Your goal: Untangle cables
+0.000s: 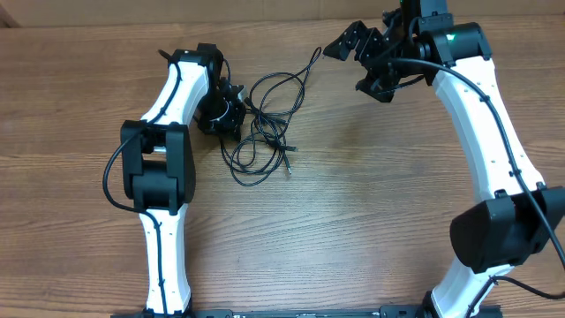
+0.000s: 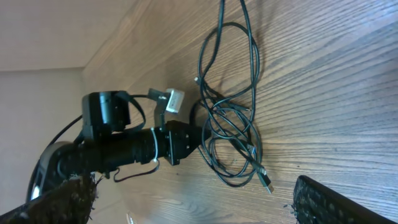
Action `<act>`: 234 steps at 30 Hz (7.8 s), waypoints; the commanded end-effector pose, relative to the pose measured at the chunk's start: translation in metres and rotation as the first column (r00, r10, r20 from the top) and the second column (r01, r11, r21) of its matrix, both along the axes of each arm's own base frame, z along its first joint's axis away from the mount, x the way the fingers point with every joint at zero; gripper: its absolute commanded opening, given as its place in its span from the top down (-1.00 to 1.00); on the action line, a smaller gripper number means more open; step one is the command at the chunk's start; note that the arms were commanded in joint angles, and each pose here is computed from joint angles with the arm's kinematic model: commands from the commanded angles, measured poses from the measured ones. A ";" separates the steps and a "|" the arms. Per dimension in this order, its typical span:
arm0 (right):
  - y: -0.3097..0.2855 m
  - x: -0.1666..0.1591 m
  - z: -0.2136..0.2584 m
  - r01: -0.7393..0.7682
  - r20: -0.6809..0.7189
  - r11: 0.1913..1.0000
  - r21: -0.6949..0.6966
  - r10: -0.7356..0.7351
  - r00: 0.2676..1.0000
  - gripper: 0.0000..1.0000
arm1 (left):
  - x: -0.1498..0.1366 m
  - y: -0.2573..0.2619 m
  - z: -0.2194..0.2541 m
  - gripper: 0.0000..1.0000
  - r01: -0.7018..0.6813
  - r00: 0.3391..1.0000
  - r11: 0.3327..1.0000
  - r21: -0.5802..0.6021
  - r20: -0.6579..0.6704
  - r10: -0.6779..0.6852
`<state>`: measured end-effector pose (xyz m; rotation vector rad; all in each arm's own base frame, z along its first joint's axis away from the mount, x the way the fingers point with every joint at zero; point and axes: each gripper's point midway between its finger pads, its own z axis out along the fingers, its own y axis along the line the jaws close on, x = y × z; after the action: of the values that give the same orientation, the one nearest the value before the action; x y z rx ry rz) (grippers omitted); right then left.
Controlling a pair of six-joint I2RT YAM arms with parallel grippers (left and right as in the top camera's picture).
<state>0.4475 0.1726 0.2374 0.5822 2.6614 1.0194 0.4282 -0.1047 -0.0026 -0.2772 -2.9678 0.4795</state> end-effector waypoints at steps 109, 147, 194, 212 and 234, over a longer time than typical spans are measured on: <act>-0.015 -0.010 -0.038 0.096 -0.082 0.966 -0.240 -0.118 0.990 -0.99 | 0.013 0.002 -0.054 -0.99 0.011 0.999 0.999 0.033 0.053 -0.013; -0.015 -0.010 -0.038 0.095 -0.082 0.966 -0.240 -0.118 0.990 -1.00 | 0.004 0.003 -0.054 -0.99 0.012 1.000 0.999 0.037 0.016 -0.013; -0.050 -0.030 -0.070 -0.008 -0.176 0.952 -0.307 -0.049 0.983 -0.53 | 0.001 -0.029 0.063 0.91 0.022 0.990 0.997 -0.079 0.139 -0.011; 0.024 -0.066 -0.167 -0.281 -0.123 0.960 -0.013 0.278 0.953 -0.66 | -0.013 -0.069 0.062 -0.08 0.116 0.984 0.990 -0.077 0.141 -0.104; 0.063 -0.050 -0.191 -0.237 0.025 0.936 -0.258 0.252 0.967 -0.20 | -0.013 -0.058 0.057 0.92 0.116 0.984 0.993 -0.004 0.139 -0.115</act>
<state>0.3957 0.2381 0.0576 0.1779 2.8105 0.8600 0.4140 -0.1663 0.0517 -0.4906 -3.0465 0.5102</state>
